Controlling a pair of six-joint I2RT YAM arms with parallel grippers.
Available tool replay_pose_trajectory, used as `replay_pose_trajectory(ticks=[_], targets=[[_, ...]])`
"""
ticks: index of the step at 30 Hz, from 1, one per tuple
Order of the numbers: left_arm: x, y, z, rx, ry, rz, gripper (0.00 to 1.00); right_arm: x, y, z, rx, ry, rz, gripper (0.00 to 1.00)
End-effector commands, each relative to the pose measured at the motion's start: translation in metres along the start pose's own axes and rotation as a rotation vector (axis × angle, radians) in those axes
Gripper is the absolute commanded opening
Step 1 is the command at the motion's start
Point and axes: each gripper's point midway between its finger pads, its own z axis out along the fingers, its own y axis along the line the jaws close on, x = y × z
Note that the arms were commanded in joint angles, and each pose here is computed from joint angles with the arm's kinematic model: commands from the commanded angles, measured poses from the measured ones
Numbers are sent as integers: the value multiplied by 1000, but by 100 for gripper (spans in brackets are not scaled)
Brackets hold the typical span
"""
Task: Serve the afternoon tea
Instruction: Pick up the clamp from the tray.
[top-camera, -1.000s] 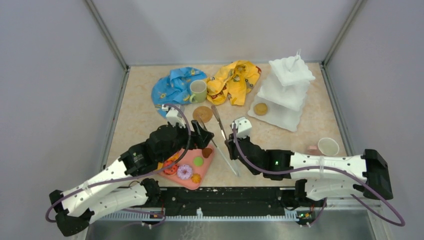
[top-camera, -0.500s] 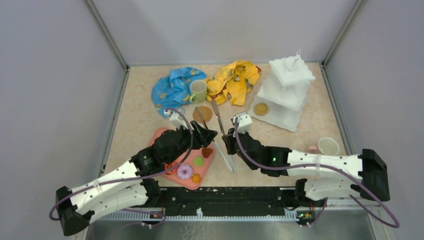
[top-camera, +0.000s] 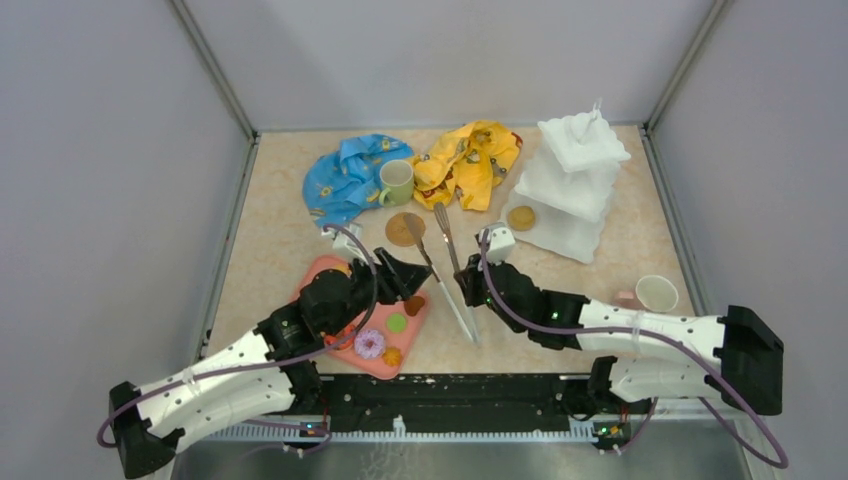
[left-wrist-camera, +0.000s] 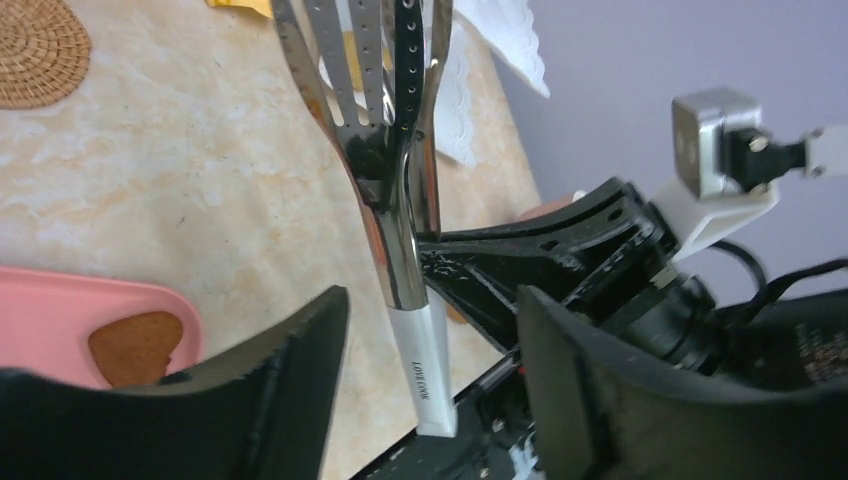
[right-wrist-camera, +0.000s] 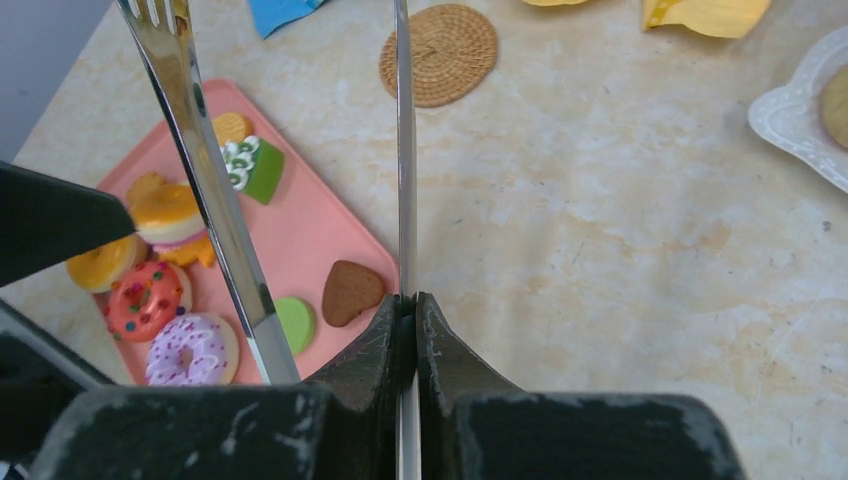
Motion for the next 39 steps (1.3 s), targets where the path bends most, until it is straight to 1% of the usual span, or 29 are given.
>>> replay_pose_trajectory(ticks=[1, 3, 4, 7, 12, 15, 20, 23, 27, 30, 31, 36, 38, 39], targets=[[6, -17, 7, 85, 29, 35, 76, -35, 37, -10, -185, -87, 63, 0], [8, -17, 15, 58, 52, 45, 86, -36, 40, -12, -208, -89, 73, 0], [9, -16, 19, 44, 59, 49, 88, -37, 41, -13, -217, -93, 80, 0], [10, -15, 30, 14, 64, 51, 89, -39, 42, -16, -233, -107, 89, 0], [3, -23, 35, 55, 31, 20, 77, -35, 41, -16, -230, -85, 72, 0], [3, -22, 37, 56, 21, 0, 65, -31, 38, -16, -217, -76, 61, 0], [6, -15, 34, 43, 19, -34, 40, -32, 25, -14, -146, -78, 68, 0], [6, -12, 29, 42, 12, -65, 31, -33, 12, -14, -88, -87, 85, 0], [3, -13, 20, 54, 1, -101, 21, -33, -8, -12, -18, -97, 131, 0], [3, -12, 14, 67, -7, -111, 9, -32, -21, -10, 19, -102, 155, 0], [2, -12, 13, 69, -9, -115, 7, -31, -24, -10, 31, -101, 163, 0], [5, -5, 10, 58, -14, -123, 7, -25, -38, -8, 88, -92, 212, 0], [5, -2, 12, 53, -22, -122, 9, -24, -34, -8, 66, -85, 195, 0], [5, -1, 14, 48, -25, -117, 11, -27, -26, -8, 15, -91, 172, 0]])
